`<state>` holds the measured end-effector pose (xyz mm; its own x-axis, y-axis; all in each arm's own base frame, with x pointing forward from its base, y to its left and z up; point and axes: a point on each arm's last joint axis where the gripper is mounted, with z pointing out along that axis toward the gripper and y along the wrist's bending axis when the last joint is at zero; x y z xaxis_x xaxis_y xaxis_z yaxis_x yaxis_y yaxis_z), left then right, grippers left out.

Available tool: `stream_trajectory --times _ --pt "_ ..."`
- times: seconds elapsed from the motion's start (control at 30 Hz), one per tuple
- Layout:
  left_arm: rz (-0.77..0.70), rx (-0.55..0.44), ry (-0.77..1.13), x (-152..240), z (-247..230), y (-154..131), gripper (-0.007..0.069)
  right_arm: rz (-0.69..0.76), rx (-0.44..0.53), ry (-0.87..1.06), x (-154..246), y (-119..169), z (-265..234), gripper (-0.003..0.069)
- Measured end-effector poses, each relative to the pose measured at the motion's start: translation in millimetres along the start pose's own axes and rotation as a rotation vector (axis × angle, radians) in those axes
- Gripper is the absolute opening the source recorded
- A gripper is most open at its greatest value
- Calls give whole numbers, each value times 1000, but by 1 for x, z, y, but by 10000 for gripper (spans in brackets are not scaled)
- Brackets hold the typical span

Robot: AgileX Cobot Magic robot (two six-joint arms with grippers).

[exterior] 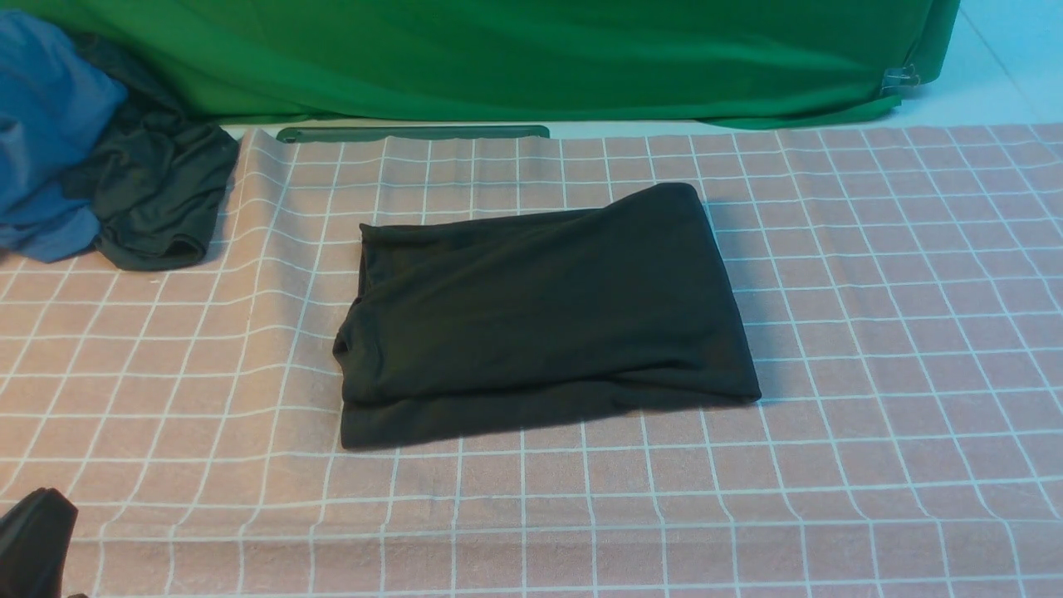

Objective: Fold a long-sleeved shirt over a pink coffee tablecloth.

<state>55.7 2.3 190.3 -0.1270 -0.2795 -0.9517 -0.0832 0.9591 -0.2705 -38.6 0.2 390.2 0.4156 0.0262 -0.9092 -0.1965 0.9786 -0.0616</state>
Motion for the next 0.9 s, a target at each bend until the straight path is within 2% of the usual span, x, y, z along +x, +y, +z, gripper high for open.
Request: stream_trajectory --times 0.57,0.77,0.9 --pt "0 0 0 0 0 0 14 -1 0 0 0 0 0 172" --pt "0 0 -1 0 0 0 14 -74 51 76 38 0 13 180" --pt "0 1 -3 0 0 0 14 -196 119 263 114 -4 23 190"
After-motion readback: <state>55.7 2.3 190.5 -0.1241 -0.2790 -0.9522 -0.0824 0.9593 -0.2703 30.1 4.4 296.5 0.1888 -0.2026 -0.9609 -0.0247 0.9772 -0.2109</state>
